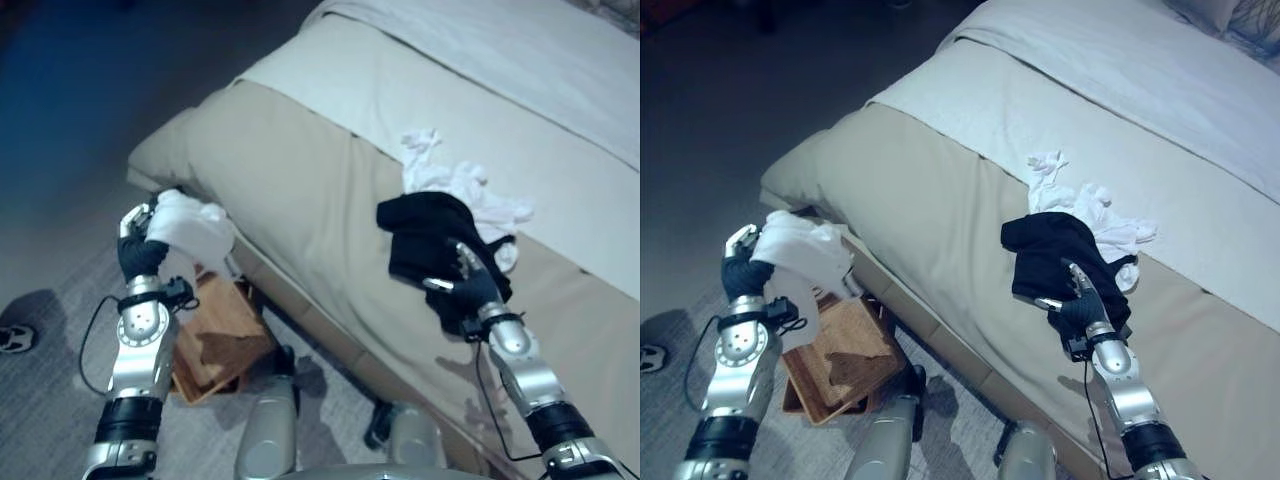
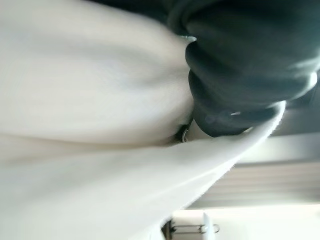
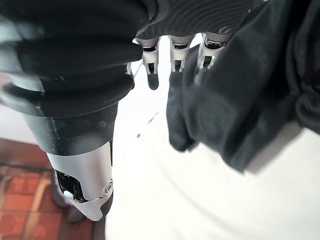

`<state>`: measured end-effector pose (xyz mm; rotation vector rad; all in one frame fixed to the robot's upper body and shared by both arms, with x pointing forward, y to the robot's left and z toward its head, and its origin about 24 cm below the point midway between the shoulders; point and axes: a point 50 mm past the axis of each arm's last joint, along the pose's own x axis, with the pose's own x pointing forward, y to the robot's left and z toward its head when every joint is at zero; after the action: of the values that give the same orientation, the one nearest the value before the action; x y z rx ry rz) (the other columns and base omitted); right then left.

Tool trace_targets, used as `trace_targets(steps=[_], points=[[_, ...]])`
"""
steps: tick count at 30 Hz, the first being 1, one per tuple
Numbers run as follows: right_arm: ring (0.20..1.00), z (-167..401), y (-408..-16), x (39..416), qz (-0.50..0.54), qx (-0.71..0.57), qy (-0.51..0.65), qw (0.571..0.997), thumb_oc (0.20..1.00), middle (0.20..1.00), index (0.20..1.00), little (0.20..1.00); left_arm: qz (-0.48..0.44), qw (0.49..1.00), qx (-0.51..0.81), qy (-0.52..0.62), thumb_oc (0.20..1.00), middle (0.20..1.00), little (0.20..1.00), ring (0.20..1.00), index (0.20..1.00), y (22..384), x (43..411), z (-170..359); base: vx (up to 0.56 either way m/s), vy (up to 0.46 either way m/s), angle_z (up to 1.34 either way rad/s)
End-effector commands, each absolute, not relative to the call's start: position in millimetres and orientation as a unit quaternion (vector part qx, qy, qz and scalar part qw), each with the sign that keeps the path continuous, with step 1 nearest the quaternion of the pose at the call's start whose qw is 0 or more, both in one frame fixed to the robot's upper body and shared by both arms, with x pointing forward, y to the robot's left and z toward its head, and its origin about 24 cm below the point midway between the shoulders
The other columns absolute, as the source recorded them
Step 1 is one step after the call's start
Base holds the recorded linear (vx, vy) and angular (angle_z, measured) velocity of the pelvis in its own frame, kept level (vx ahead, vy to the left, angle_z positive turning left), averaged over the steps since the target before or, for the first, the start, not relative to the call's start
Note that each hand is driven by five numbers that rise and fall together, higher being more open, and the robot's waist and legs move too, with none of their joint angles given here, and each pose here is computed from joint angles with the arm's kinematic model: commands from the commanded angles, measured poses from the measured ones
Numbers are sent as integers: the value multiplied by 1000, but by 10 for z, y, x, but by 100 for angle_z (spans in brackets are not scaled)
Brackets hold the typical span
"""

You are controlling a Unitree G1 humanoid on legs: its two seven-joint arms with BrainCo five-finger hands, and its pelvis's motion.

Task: Pick up clothes into the bucket

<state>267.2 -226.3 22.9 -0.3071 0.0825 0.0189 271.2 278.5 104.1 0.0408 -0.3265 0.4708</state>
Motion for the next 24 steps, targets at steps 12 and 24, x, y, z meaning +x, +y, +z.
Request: trace_targets(steps=[12,24], points=[[1000,696,-2037,2728,51,-125,-90,987,1000,1000,1000,1000,335,922,35,-190,200,200,200,200,200,2989,2720,1111,-74,-14,-8],[1000,626,-2026,2705,27,-112,-89,989,1000,1000,1000,1000,417,883,19,-216,200,200,200,200,200,3108,2782,1243,3,19,1]])
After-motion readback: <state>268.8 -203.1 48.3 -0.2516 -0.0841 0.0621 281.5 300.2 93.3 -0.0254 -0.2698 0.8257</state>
